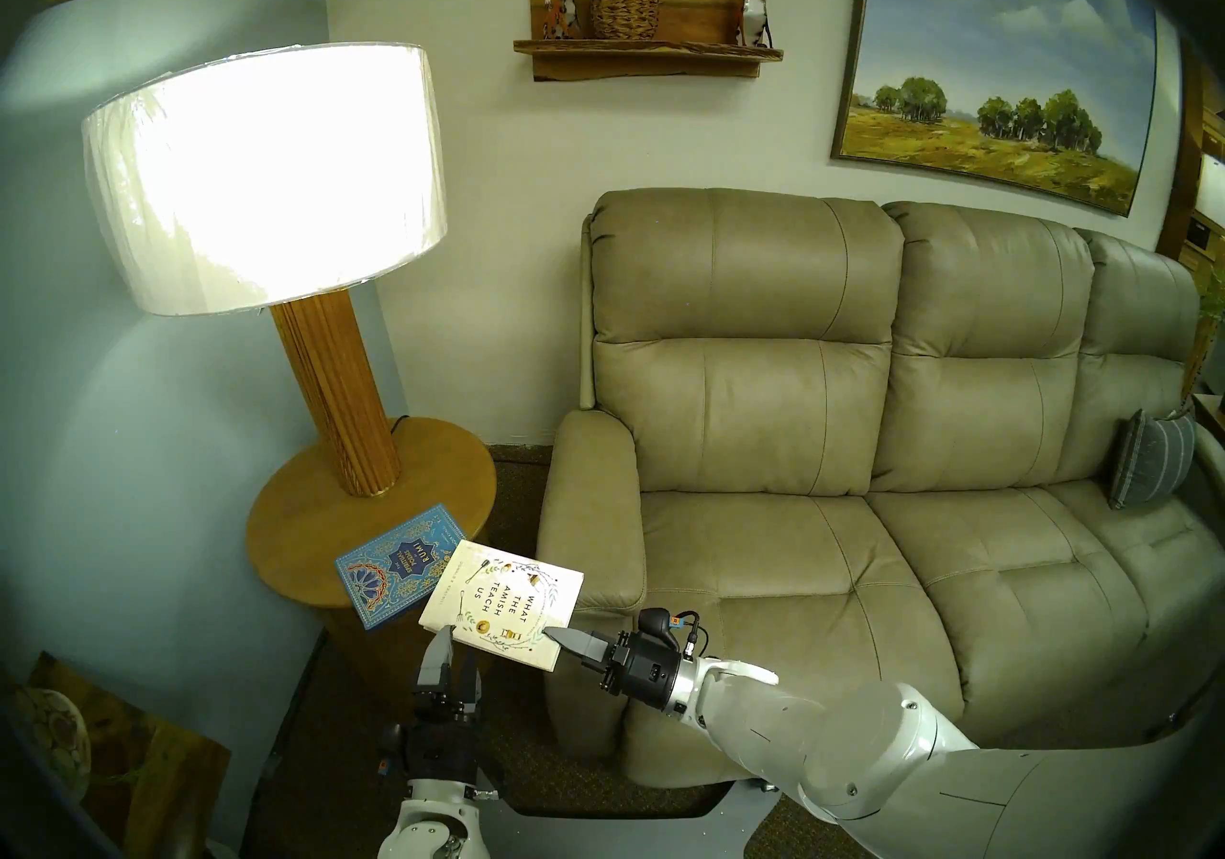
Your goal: Move books from sofa to side table
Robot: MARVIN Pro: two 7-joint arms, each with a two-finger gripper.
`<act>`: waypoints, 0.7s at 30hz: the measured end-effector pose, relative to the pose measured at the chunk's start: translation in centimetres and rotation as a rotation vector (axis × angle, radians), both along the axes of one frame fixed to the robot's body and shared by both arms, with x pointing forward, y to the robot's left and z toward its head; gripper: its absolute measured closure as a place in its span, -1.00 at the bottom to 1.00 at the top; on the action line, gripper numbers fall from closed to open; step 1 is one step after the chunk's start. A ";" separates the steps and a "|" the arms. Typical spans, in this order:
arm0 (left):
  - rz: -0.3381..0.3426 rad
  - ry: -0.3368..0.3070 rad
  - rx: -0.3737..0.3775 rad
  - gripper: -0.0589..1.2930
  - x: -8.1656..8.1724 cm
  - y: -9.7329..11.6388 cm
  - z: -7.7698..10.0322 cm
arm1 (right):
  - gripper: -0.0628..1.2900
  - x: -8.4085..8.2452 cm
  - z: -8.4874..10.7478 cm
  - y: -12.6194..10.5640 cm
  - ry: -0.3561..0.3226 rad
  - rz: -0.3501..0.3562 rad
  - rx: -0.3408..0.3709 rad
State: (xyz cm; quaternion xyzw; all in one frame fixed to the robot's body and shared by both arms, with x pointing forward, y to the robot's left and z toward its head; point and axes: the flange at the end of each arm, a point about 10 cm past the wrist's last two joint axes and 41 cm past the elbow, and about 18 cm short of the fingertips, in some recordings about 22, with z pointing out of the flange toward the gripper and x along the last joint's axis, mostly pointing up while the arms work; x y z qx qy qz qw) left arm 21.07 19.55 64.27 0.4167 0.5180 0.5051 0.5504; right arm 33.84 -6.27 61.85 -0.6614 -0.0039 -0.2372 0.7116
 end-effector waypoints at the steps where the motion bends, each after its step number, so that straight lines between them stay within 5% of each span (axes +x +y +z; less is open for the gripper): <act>1: 0.000 -0.003 0.001 -0.88 0.1 0.0 0.1 | 0.83 -0.1 0.0 0.0 0.001 0.003 0.000; 18: 0.009 0.009 0.015 -0.83 2.3 -0.3 -0.3 | 0.83 -0.7 -0.1 0.8 -0.010 0.031 0.007; 19: 0.011 0.007 0.016 -0.61 2.4 -0.3 -0.3 | 0.83 -0.6 0.0 0.8 -0.012 0.030 0.008; 21: 0.016 0.003 0.017 0.43 2.4 -0.3 -0.2 | 0.83 -0.6 0.0 0.8 -0.014 0.029 0.011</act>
